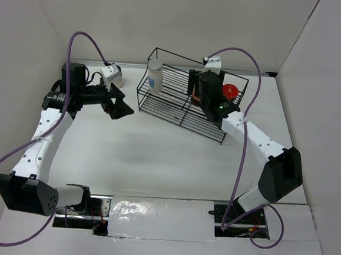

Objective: Organize the condiment bottles

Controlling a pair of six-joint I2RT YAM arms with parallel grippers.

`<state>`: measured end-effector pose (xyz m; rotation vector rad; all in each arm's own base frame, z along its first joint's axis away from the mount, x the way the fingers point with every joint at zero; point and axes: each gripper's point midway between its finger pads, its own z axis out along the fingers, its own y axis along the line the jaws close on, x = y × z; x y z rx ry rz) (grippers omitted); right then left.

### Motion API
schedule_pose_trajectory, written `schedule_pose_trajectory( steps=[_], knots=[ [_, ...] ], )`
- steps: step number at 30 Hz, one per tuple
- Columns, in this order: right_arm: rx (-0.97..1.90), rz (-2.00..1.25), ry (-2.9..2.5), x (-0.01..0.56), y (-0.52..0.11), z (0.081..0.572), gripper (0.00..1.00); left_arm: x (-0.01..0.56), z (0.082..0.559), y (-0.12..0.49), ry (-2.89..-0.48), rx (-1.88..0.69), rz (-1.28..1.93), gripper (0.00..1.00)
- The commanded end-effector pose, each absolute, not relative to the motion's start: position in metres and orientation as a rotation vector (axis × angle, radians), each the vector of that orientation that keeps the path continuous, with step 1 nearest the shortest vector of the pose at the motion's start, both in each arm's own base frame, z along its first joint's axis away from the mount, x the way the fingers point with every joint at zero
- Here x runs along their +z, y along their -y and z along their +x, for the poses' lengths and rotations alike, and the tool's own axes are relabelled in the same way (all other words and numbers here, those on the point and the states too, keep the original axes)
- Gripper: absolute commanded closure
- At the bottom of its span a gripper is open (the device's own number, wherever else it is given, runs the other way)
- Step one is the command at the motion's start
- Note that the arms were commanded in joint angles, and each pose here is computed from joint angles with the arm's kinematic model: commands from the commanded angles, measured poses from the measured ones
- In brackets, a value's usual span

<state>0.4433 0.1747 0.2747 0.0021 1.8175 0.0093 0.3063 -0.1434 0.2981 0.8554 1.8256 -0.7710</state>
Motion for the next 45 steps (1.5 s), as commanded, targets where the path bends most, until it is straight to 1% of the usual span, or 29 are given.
schedule_pose_trajectory(
  steps=[1, 4, 6, 11, 14, 20, 24, 27, 28, 31, 41, 45],
  knots=[
    [0.059, 0.057, -1.699, 0.320, -0.170, 0.448, 0.13, 0.309, 0.311, 0.144, -1.776, -0.770, 0.871, 0.01],
    [0.061, 0.028, -1.688, 0.329, -0.176, 0.445, 0.00, 0.309, 0.309, 0.145, -1.772, -0.774, 0.873, 0.01],
    [0.037, -0.007, -1.698, 0.331, -0.178, 0.443, 0.00, 0.309, 0.310, 0.144, -1.772, -0.772, 0.874, 0.01],
    [0.037, -0.037, -1.656, 0.360, -0.183, 0.436, 0.00, 0.313, 0.313, 0.142, -1.776, -0.751, 0.852, 0.01],
    [0.020, -0.069, -1.644, 0.374, -0.184, 0.431, 0.00, 0.315, 0.324, 0.135, -1.811, -0.707, 0.791, 0.01],
    [-0.040, -0.048, -1.643, 0.399, -0.167, 0.423, 0.00, 0.317, 0.387, 0.086, -1.931, -0.421, 0.523, 0.01],
    [-0.047, -0.040, -1.600, 0.421, -0.149, 0.410, 0.00, 0.312, 0.434, 0.058, -1.926, -0.245, 0.437, 0.01],
    [-0.026, -0.045, -1.565, 0.437, -0.140, 0.402, 0.00, 0.290, 0.466, 0.045, -1.957, -0.172, 0.396, 0.01],
    [-0.015, -0.041, -1.541, 0.447, -0.135, 0.396, 0.00, 0.287, 0.478, 0.030, -1.952, -0.135, 0.361, 0.01],
    [-0.016, -0.056, -1.520, 0.457, -0.126, 0.390, 0.00, 0.255, 0.520, 0.014, -2.008, -0.080, 0.319, 0.01],
    [-0.078, -0.074, -1.508, 0.464, -0.114, 0.392, 0.00, 0.173, 0.596, -0.006, -2.120, 0.053, 0.281, 0.01],
    [-0.087, -0.076, -1.493, 0.467, -0.114, 0.396, 0.00, 0.159, 0.604, -0.009, -2.126, 0.065, 0.279, 0.01]
  ],
)
